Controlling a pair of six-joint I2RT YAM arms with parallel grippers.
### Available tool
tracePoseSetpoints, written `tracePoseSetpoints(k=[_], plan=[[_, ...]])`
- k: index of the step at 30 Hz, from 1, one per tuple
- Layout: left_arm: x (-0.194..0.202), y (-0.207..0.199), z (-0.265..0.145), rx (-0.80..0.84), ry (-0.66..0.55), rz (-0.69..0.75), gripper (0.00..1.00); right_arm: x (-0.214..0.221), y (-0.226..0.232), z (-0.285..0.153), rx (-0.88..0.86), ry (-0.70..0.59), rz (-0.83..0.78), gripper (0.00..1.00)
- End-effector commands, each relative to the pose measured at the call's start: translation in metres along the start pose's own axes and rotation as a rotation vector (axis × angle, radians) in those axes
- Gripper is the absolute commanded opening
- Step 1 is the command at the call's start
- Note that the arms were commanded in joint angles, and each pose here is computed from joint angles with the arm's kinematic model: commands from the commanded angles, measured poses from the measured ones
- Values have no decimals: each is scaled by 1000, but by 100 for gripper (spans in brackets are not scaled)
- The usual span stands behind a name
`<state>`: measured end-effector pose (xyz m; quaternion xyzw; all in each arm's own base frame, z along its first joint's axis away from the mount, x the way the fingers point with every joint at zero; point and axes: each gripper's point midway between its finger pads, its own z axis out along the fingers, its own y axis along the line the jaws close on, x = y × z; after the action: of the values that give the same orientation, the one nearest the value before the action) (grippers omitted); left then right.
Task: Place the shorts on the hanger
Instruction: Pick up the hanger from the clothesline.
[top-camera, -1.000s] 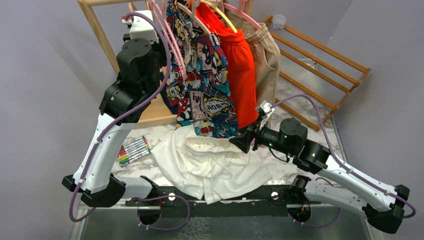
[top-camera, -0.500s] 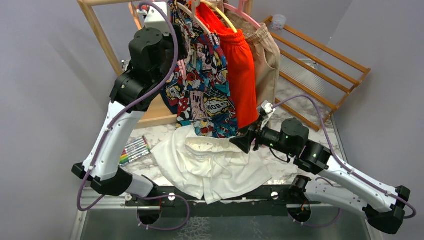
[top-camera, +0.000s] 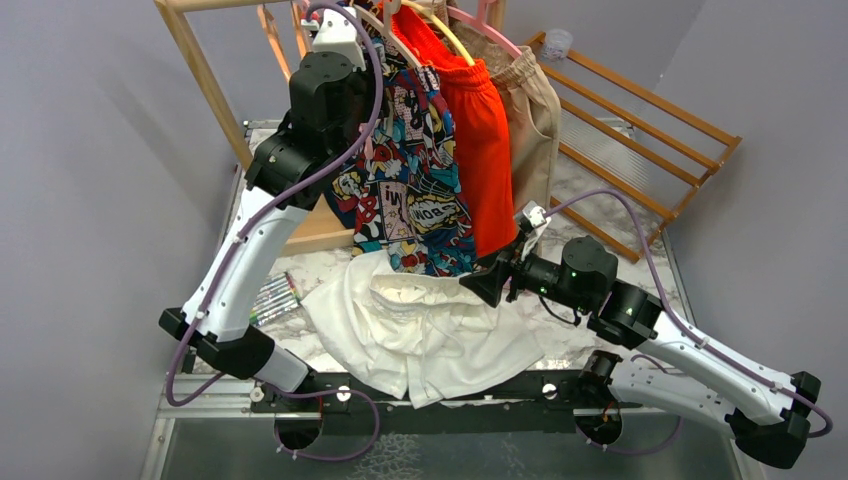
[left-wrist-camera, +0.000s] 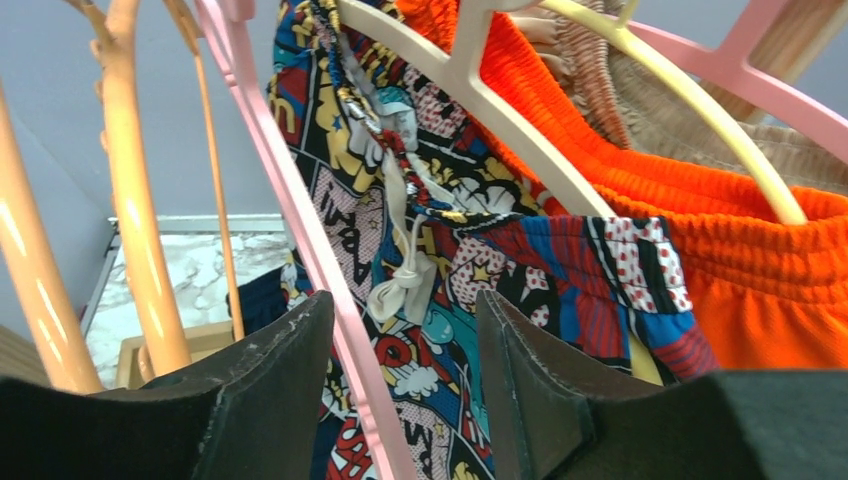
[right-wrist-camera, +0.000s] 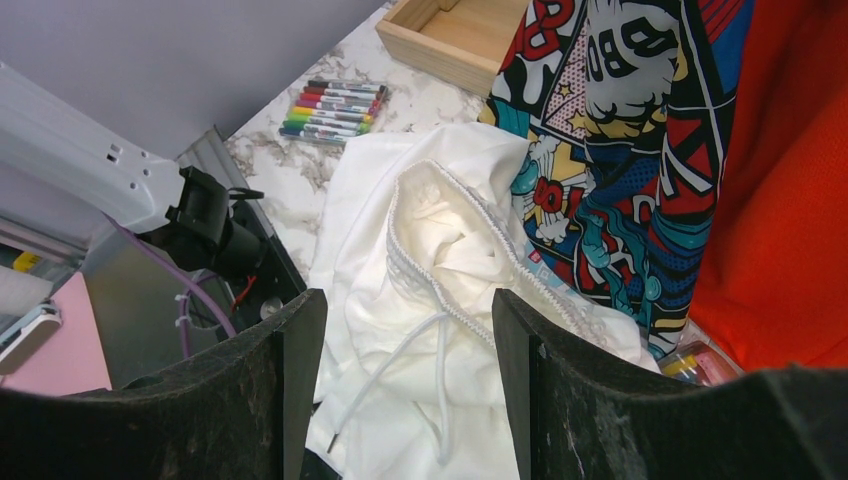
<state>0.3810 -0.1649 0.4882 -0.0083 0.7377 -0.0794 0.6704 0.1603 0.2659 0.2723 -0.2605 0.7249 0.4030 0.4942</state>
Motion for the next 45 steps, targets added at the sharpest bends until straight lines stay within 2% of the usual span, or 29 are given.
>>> tracePoseSetpoints(k=[1,6,11,24,31,35,45], plan=[[-1,16,3,-107,-20,0,59,4,-4,1,17,10,-3,64],[10,23,8,-149,1,24,60,6,-6,1,21,12,-1,64],[21,19,15,-142,24,51,58,6,-6,1,22,10,-1,64],[32,13,22,-111,48,78,36,7,-8,-5,34,6,-3,64],[27,14,18,-103,29,79,28,7,-8,-6,36,6,0,64],[23,14,13,-86,-4,63,26,8,-8,-5,35,9,0,64],[-5,21,-10,-60,-145,23,6,14,-11,-5,46,28,3,64]])
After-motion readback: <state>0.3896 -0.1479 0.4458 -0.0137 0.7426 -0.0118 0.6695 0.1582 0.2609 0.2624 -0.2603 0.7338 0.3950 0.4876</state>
